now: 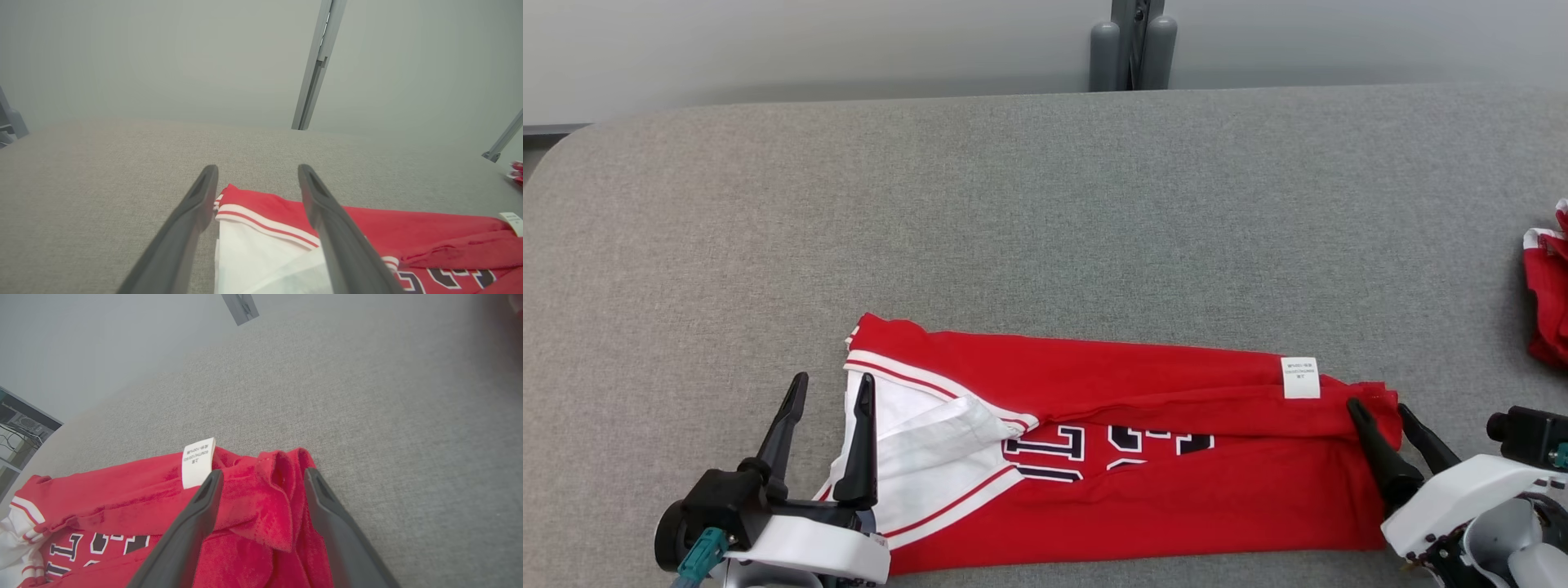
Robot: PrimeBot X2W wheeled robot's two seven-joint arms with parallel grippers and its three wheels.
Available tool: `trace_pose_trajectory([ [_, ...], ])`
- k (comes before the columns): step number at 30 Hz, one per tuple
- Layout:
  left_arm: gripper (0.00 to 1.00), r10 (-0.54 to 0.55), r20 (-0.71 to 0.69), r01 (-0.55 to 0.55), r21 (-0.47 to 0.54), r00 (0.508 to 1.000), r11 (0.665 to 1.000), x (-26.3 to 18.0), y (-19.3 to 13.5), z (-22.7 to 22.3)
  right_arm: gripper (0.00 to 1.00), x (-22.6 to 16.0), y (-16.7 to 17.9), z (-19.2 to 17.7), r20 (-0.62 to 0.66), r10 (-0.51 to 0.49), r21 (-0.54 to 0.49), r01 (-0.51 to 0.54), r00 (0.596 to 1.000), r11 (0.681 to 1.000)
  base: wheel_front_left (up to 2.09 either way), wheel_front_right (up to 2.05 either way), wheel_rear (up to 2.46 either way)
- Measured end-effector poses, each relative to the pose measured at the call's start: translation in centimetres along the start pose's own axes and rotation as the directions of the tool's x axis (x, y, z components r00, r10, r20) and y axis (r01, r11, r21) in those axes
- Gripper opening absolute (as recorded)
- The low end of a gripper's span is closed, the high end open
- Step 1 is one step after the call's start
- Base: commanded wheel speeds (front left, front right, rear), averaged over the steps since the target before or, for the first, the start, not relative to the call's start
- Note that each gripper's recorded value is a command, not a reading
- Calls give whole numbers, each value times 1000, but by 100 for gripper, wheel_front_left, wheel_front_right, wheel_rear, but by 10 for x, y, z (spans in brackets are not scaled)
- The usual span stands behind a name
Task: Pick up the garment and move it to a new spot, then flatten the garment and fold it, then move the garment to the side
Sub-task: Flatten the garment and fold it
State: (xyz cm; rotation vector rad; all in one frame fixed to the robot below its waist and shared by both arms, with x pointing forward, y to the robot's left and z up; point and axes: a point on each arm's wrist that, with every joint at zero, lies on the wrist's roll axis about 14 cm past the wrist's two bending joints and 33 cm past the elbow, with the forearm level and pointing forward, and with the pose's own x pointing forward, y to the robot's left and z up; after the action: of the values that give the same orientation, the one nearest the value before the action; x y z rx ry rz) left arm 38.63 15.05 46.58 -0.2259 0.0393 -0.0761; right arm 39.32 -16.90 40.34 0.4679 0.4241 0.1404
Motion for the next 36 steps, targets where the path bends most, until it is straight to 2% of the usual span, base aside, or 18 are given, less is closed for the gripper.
trace_pose_trajectory([
  [4, 100, 3, -6, -3, -1, 1000, 1000, 1, 2, -2, 100, -7, -9, -12, -90, -1, 49, 5, 996, 999, 0, 0, 0],
  [8, 100, 5, -10, -5, 2, 1000, 1000, 2, 4, -4, 100, -13, -26, -17, -146, -25, 35, 31, 989, 999, 0, 0, 0],
  [12, 100, 3, -12, -3, 9, 1000, 1000, 6, 4, -5, 100, -16, -21, -29, -214, 6, 68, 9, 977, 998, 0, 0, 0],
  [21, 100, -3, -31, 4, 17, 1000, 1000, 11, 4, -11, 100, -13, -11, -30, -271, 74, 117, -44, 960, 992, 0, 0, 0],
  [36, 100, 17, -34, -16, 29, 999, 999, 10, 10, -12, 100, 7, 14, -36, -303, 159, 119, -128, 940, 985, 0, 0, 0],
])
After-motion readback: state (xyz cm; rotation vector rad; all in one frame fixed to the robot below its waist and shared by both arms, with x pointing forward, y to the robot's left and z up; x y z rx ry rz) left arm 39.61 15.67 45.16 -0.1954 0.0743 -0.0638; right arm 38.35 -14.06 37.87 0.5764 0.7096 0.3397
